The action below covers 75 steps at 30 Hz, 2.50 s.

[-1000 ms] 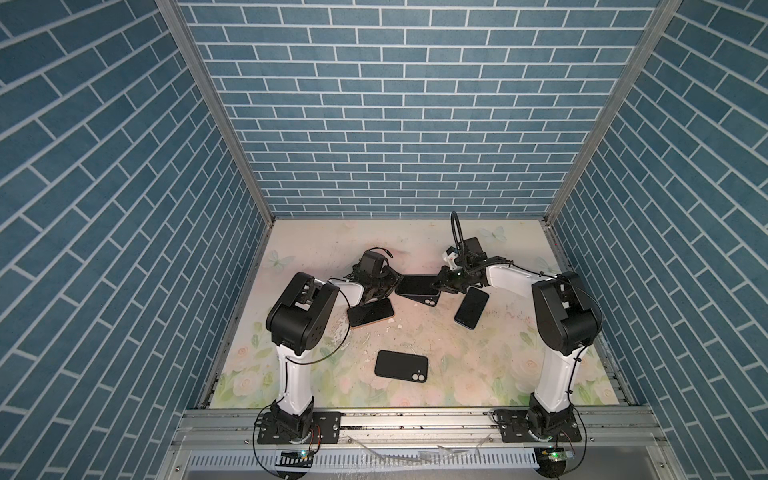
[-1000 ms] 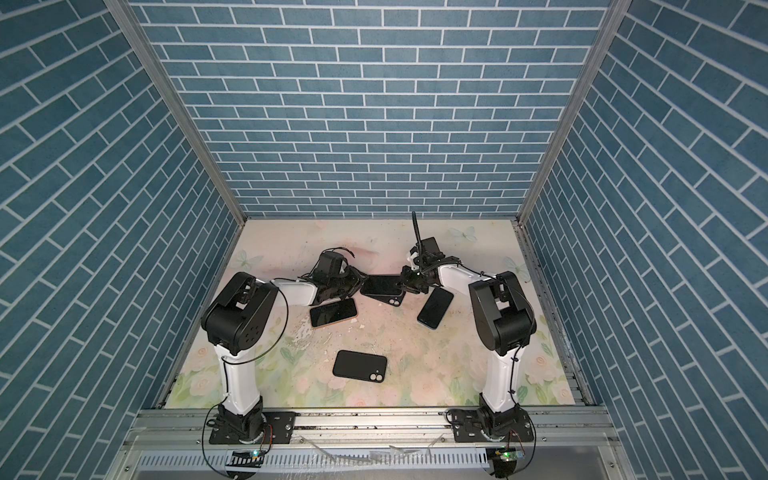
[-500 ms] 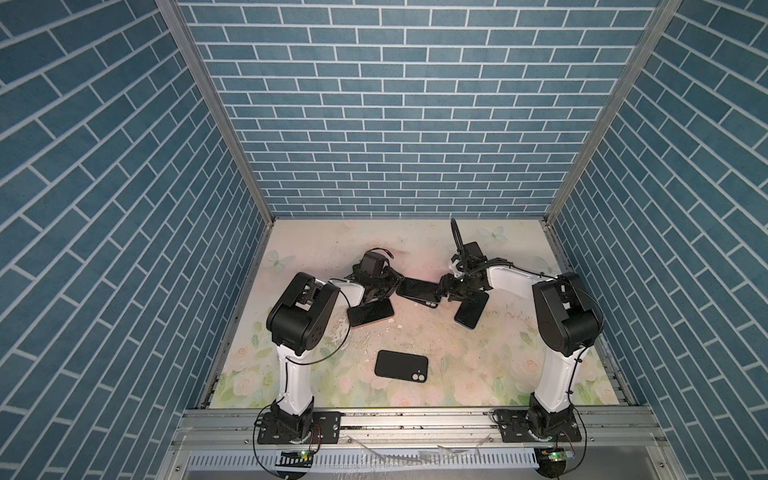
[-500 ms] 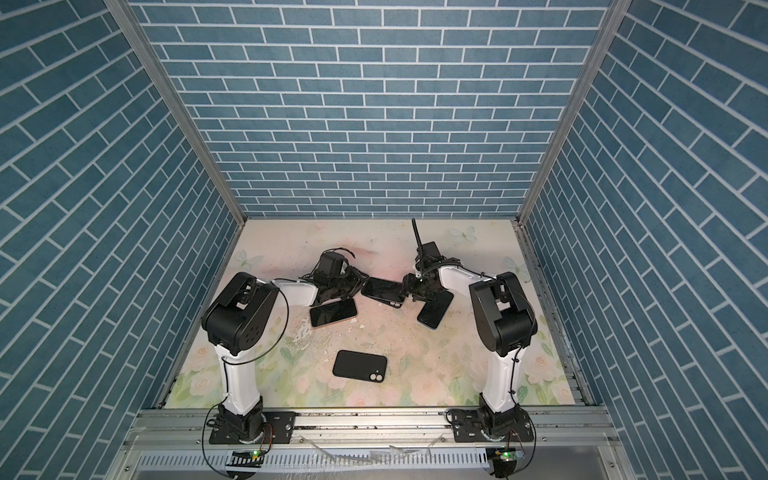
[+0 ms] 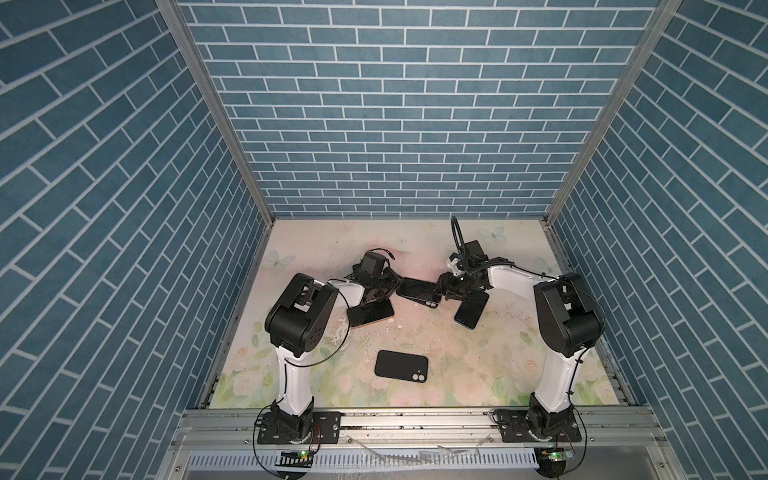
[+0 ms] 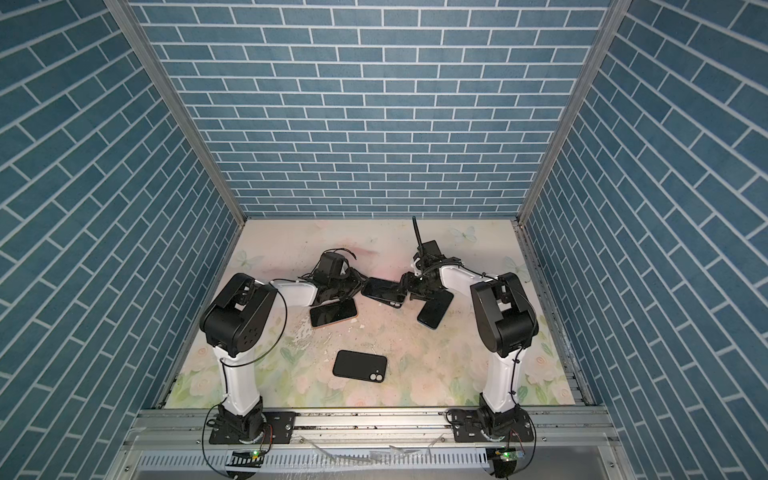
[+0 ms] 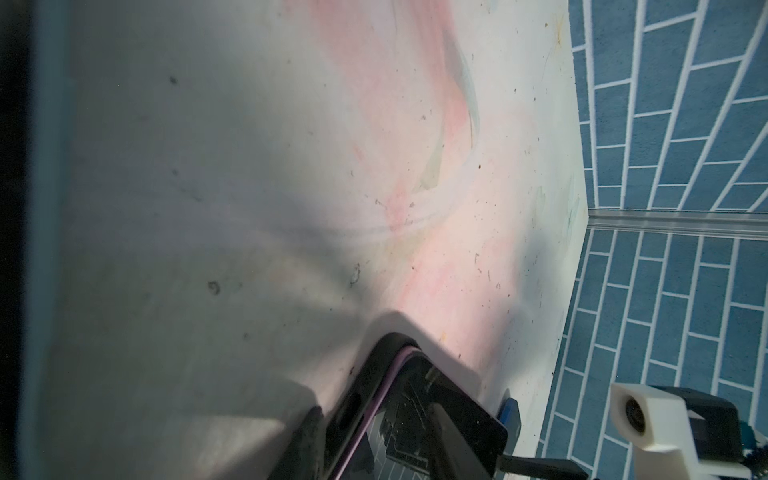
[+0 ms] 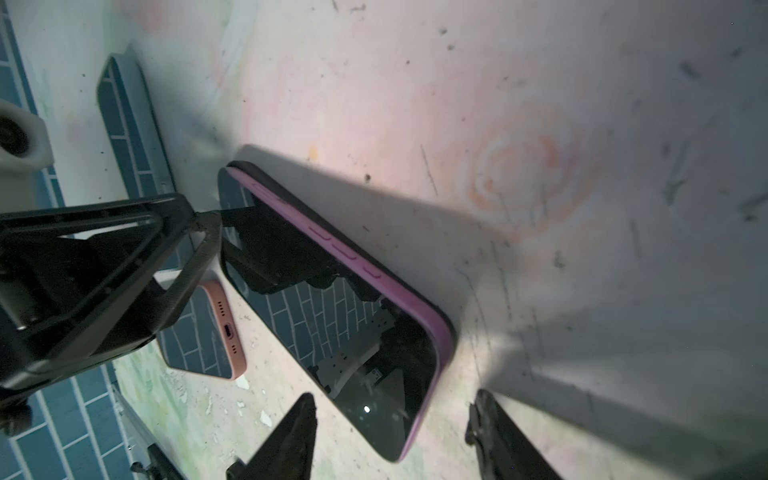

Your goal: Put the phone into the phone case

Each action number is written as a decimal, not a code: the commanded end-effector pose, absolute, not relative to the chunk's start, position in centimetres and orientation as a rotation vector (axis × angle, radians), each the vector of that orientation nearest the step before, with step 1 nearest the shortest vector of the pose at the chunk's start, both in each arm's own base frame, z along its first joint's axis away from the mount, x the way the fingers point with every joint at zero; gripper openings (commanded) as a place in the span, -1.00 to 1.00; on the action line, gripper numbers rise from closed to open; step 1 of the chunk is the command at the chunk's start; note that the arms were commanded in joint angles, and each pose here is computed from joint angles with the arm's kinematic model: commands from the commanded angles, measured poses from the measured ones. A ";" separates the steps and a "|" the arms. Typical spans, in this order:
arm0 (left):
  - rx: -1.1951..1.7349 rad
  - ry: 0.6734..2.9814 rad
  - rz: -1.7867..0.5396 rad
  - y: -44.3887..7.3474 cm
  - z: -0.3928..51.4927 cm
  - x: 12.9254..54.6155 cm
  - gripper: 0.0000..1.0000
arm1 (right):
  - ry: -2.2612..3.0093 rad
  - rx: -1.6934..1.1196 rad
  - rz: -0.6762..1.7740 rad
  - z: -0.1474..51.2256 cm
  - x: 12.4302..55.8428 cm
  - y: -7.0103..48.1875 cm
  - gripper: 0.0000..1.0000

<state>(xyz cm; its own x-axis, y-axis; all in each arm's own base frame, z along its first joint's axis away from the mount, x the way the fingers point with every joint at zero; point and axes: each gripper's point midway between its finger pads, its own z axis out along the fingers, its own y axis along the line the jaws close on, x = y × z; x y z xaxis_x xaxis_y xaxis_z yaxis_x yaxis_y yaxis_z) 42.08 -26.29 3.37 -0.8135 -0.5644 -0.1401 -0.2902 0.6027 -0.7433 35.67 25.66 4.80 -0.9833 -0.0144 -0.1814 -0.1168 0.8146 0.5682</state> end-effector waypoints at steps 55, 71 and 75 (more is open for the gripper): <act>-0.674 2.602 -1.004 -29.3 0.6 38.1 -0.16 | 2.773 -0.389 0.592 6.5 36.3 24.2 -0.13; -0.689 2.604 -1.012 -29.3 0.4 37.8 -0.26 | 2.747 -0.417 0.531 7.2 36.4 23.7 0.11; -0.695 2.608 -1.010 -29.3 0.3 37.7 -0.36 | 2.721 -0.424 0.531 7.7 36.8 23.8 0.14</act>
